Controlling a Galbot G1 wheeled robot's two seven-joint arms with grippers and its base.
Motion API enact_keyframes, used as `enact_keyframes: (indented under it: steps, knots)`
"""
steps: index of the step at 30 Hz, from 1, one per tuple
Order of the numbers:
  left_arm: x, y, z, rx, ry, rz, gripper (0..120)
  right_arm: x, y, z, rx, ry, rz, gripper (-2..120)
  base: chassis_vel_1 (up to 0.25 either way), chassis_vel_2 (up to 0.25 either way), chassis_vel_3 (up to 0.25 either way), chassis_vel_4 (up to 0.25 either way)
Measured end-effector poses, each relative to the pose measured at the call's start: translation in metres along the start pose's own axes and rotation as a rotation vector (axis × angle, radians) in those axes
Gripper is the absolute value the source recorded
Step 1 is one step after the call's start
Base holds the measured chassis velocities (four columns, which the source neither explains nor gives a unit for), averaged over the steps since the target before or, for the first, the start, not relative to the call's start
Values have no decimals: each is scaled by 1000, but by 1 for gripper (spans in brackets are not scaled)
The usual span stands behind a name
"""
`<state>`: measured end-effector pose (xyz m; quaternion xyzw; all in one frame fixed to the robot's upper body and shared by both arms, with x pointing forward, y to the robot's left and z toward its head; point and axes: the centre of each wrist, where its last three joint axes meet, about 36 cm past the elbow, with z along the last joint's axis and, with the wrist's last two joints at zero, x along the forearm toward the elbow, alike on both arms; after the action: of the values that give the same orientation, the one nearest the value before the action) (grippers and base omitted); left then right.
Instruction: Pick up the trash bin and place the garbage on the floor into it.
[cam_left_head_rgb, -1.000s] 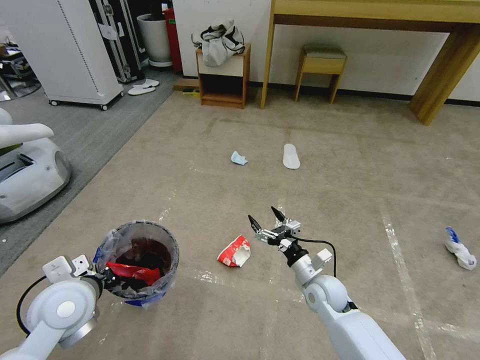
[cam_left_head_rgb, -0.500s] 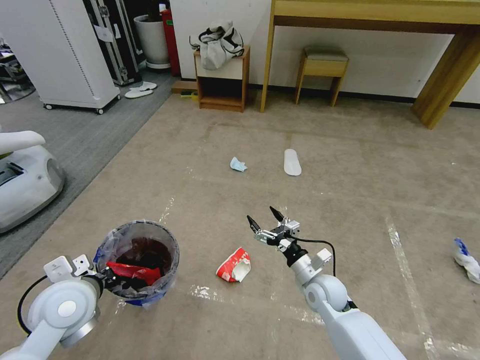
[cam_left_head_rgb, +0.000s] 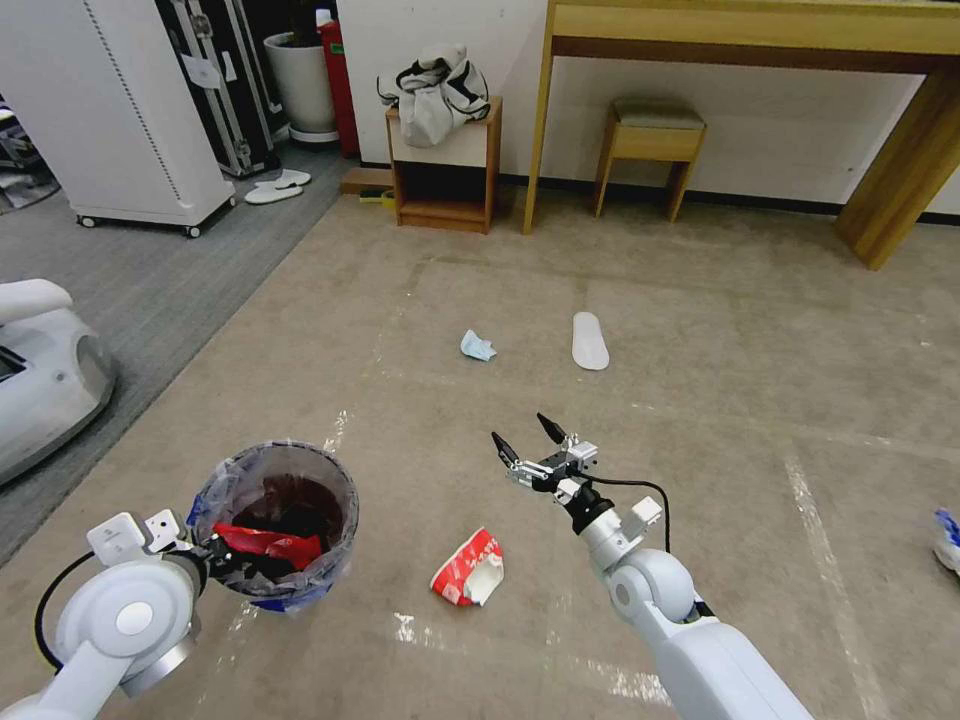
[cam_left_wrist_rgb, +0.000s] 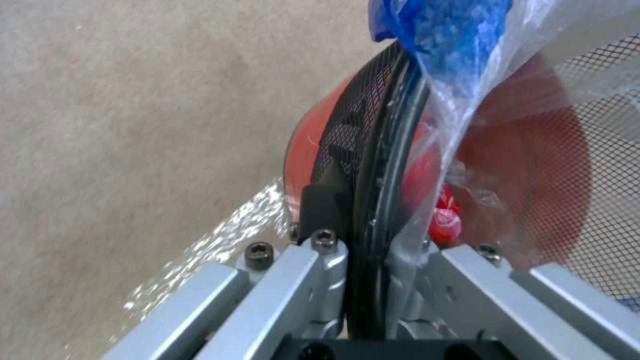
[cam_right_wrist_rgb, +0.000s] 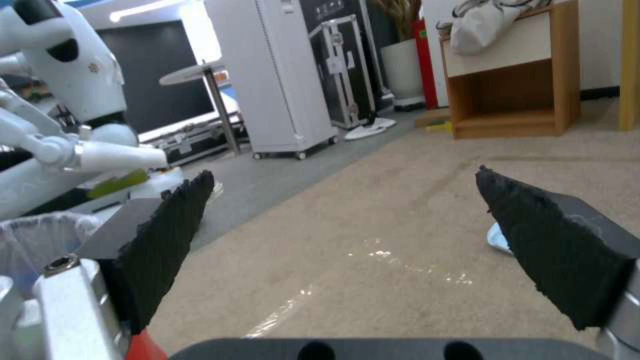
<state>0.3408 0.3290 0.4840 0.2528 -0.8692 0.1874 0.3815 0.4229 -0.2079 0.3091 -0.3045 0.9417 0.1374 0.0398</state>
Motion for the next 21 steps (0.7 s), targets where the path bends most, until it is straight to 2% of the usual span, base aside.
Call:
enact_keyframes:
  steps: [6, 10, 12, 13, 15, 18, 20, 21]
  knots:
    - [3, -1, 2, -2, -1, 5, 1, 8, -10, 3, 46, 33, -5, 100, -110, 122, 100, -120]
    - [6, 0, 1, -3, -5, 8, 1, 15, -26, 3, 96, 76, -47, 100, -37, 19, 29, -37]
    - [7, 1, 1, -5, -9, 9, 1, 22, -49, 1, 159, 140, -133, 100, 0, 0, 0, 0]
    - [7, 1, 1, -5, -9, 9, 1, 22, -49, 1, 159, 140, -133, 100, 0, 0, 0, 0]
    - [9, 2, 1, -5, -11, 9, 1, 26, -78, -5, 230, 230, -255, 100, 0, 0, 0, 0]
    - [9, 2, 1, -4, -13, 8, 1, 27, -90, -8, 248, 275, -319, 100, 0, 0, 0, 0]
    - [10, 2, 2, 0, -14, 8, 1, 20, -117, -10, 298, 364, -457, 100, 0, 0, 0, 0]
    - [10, 2, 2, 0, -14, 8, 1, 20, -117, -10, 298, 364, -457, 100, 0, 0, 0, 0]
